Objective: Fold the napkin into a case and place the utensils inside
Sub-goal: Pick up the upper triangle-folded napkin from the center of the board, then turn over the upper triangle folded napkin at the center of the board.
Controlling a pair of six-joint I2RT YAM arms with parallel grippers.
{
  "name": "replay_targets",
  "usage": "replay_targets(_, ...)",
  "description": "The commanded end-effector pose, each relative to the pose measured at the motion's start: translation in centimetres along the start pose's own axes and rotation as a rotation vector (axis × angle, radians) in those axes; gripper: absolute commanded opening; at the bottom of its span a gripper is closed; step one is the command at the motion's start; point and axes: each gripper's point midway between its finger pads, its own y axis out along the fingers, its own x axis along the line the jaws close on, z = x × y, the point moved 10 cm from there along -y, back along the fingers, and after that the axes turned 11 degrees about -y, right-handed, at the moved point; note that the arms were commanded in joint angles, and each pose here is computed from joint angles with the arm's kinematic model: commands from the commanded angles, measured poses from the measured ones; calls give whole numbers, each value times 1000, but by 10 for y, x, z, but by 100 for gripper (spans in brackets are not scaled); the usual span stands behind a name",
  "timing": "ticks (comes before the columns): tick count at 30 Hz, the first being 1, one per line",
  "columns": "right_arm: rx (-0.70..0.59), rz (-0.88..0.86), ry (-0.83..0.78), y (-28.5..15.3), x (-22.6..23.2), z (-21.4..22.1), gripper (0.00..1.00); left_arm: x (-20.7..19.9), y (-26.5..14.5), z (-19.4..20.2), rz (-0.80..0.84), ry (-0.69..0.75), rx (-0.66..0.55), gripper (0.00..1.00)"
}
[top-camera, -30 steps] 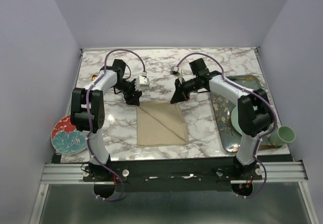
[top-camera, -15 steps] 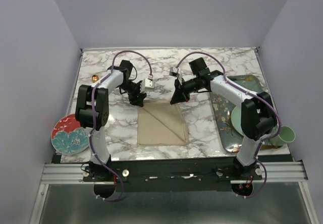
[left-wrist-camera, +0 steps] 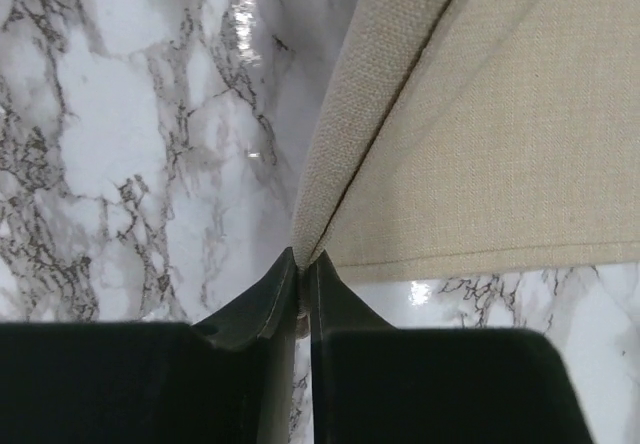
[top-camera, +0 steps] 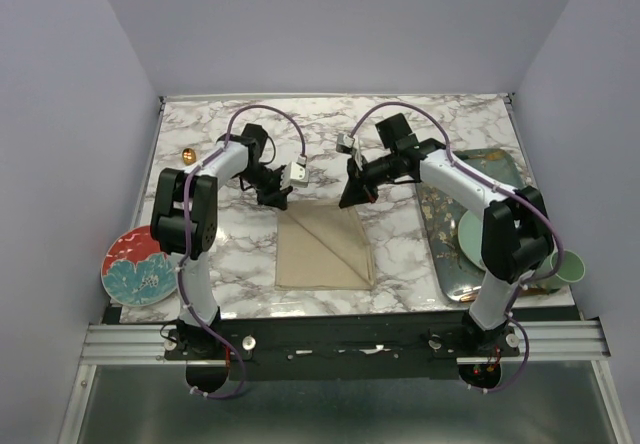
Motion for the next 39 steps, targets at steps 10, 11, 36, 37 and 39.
replay_targets(10, 49, 140, -189, -43, 11, -31, 0, -29, -60, -38, -143, -33, -81, 0)
replay_targets(11, 59, 167, -204, -48, 7, -32, 1, -27, -64, -43, -162, -38, -87, 0)
replay_targets(36, 174, 305, -935, -45, -49, -17, 1, -26, -71, -49, -551, 48, -29, 0)
replay_targets(37, 188, 250, -894, -32, -35, 8, 1, -34, -67, -44, -543, 49, -20, 0)
replay_targets(39, 189, 208, -913, -19, -16, 14, 0, -50, -45, -20, -490, 14, 25, 0)
